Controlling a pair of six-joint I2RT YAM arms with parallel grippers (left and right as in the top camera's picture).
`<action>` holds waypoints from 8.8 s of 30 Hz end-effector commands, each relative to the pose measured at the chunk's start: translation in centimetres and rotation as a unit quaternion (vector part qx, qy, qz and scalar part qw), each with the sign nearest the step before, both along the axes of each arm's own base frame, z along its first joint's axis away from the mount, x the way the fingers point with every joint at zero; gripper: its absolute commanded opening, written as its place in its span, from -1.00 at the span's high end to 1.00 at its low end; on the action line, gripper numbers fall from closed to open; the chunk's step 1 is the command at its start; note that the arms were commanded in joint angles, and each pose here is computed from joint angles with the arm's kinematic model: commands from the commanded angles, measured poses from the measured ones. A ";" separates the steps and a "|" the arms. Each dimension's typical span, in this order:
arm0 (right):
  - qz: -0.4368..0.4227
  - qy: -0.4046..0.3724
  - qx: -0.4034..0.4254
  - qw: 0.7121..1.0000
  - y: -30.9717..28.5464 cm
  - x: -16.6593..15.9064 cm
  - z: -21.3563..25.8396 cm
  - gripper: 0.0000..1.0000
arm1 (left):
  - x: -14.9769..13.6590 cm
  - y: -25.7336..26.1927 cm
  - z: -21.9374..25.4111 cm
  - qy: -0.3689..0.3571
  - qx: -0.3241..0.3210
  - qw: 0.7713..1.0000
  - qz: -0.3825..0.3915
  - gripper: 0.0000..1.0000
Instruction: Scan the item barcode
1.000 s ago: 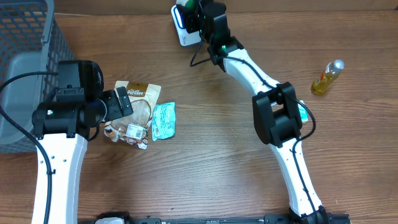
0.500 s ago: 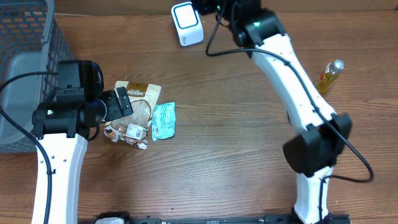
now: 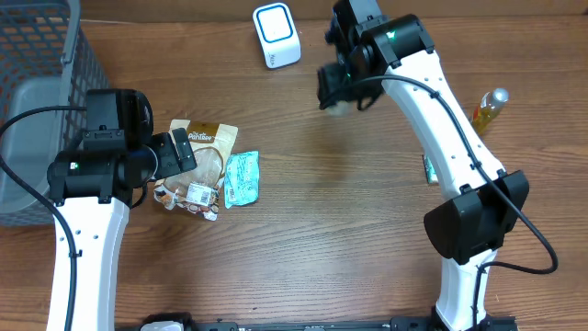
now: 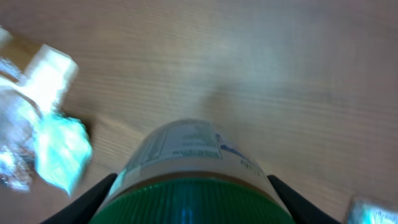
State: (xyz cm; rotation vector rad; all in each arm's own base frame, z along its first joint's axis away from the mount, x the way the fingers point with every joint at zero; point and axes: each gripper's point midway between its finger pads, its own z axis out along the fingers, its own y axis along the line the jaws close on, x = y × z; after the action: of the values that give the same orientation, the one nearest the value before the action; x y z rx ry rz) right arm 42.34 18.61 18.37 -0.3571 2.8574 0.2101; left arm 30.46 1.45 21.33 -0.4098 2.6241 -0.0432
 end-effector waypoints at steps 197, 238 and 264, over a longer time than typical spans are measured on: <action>-0.087 0.168 0.088 0.978 -3.0 -19.4 -8.6 -0.94 | 0.2 -0.1 0.3 -0.004 0.005 1.000 -0.006 -0.99; -0.275 0.308 -0.252 0.875 -11.7 -33.7 -15.2 0.41 | 0.2 -0.1 0.3 -0.005 0.005 1.000 -0.006 -0.99; -0.348 0.195 -0.094 0.912 -14.1 -19.6 -11.6 -0.34 | 0.2 -0.1 0.3 -0.004 0.005 1.000 -0.006 -0.99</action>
State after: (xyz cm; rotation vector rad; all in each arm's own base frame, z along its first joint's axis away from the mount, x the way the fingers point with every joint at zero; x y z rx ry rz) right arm 19.98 4.60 3.31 0.7815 3.2247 -0.1825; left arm 30.47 1.46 21.34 -0.4098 2.6233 -0.0428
